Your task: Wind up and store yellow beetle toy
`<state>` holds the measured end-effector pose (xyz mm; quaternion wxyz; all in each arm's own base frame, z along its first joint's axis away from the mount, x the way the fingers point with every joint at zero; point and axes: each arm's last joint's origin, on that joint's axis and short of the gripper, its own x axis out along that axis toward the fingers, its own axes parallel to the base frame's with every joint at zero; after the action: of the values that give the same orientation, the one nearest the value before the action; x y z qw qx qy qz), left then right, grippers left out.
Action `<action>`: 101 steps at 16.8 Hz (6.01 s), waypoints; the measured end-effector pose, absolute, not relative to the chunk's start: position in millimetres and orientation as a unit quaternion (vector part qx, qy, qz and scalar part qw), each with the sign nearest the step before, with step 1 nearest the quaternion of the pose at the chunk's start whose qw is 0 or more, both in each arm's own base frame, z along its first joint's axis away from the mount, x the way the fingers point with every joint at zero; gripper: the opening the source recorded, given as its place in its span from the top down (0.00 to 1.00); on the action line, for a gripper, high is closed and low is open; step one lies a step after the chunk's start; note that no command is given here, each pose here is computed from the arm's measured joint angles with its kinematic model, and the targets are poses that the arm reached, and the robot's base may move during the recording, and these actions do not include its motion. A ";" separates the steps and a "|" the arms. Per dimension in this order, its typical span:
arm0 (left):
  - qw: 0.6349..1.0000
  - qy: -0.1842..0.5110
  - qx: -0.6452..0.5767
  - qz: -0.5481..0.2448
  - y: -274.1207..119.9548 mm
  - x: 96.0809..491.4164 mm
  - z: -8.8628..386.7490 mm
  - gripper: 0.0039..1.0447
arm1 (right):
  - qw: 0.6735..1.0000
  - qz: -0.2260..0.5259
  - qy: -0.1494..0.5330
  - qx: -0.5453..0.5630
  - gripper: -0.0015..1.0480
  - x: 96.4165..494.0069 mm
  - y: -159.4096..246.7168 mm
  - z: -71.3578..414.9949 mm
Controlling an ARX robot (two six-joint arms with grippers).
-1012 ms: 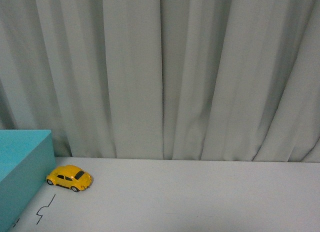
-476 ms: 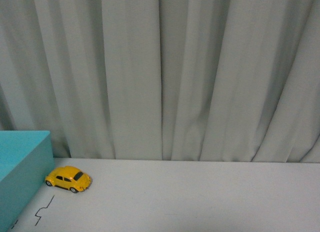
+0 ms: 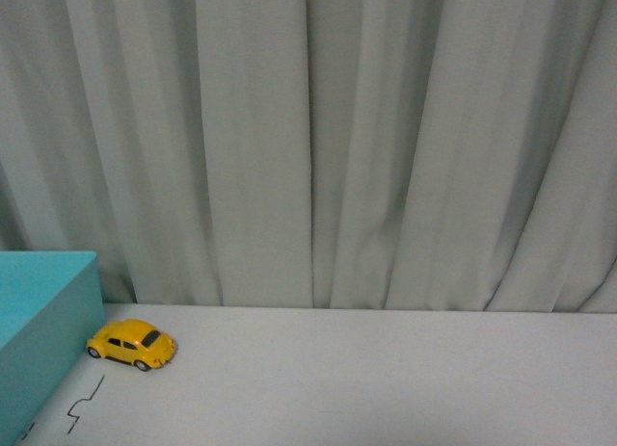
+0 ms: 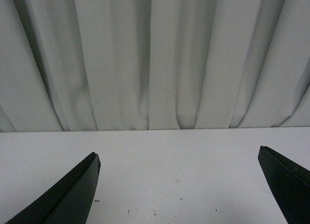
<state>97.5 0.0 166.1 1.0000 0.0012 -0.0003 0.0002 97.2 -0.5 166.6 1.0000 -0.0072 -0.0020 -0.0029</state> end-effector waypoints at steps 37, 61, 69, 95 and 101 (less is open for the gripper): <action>0.656 0.325 0.572 -0.370 -3.6 454.2 188.3 0.06 | 1.000 -0.003 -0.002 -0.007 0.06 97.3 -0.6 166.5; 0.575 0.379 0.587 -0.425 -19.0 467.5 116.6 0.70 | 1.000 -0.003 -0.002 -0.007 0.06 97.3 -0.6 166.5; 0.627 0.366 0.542 -0.424 -18.6 454.9 159.3 0.70 | 1.000 -0.003 -0.002 -0.007 0.06 97.3 -0.6 166.5; 0.779 0.591 0.203 -0.051 171.2 389.0 181.5 0.70 | 1.000 -0.003 -0.002 -0.007 0.06 97.3 -0.5 166.5; 0.770 0.610 0.180 -0.039 171.2 385.8 157.3 0.70 | 1.000 -0.003 -0.002 -0.007 0.06 97.3 -0.6 166.5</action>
<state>385.8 171.2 157.3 0.7705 0.1804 0.6102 -0.0393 97.3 -0.6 166.5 1.0000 -0.0072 -0.0016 -0.0031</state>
